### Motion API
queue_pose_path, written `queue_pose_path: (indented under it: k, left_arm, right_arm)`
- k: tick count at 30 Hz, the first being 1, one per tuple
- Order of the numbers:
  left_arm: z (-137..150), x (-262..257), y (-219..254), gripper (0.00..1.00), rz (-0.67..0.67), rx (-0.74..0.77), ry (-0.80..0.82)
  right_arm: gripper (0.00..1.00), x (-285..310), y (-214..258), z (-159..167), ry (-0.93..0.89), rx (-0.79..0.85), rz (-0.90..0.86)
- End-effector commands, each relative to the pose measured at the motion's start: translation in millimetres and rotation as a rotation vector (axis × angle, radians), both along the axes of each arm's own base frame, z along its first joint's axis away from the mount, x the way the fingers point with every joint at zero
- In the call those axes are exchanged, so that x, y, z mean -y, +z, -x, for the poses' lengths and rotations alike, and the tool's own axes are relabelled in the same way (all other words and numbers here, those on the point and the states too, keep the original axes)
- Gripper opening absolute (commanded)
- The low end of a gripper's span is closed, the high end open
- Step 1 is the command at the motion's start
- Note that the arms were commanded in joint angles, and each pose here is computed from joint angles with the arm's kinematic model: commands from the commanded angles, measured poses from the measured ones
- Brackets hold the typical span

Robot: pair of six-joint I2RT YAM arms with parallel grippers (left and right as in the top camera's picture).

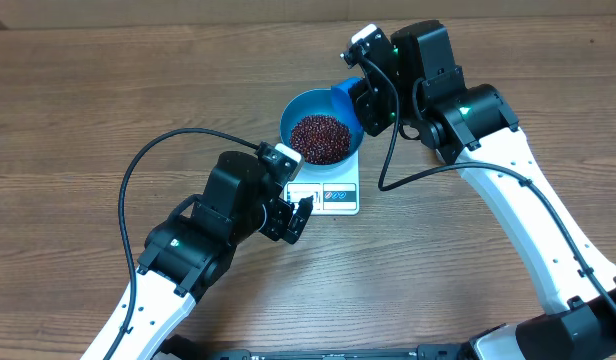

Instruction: Scoop item into bowl and weigh 150g on scale

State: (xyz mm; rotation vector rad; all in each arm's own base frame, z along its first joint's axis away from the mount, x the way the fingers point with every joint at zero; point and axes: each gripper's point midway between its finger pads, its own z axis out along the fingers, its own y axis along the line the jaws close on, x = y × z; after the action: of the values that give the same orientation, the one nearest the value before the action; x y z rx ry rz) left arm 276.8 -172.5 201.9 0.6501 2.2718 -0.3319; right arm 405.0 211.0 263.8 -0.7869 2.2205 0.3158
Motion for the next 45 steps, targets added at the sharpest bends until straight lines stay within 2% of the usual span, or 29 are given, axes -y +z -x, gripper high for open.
queue_pose_path:
  k: [1,9,17,23,45]
  left_arm:
    - [-4.0,0.1,9.7,0.99,0.004,0.029,-0.005]
    - [-4.1,0.1,9.8,1.00,0.004,0.029,-0.005]
    - [-4.1,0.1,9.8,1.00,0.004,0.030,-0.005]
    - [-5.0,0.6,11.0,0.99,0.008,0.035,-0.005]
    - [-5.0,0.7,11.0,0.99,0.008,0.035,-0.005]
  right_arm:
    - [0.04,-0.4,29.3,1.0,0.001,0.075,-0.022]
    - [0.04,6.9,32.8,-7.4,-0.029,0.122,0.019]
    - [0.04,-0.9,25.7,3.2,0.000,0.093,0.042]
    - [0.04,-0.4,30.7,-2.7,-0.041,0.165,0.122]
    - [0.04,-3.0,27.8,1.2,-0.034,0.151,0.125]
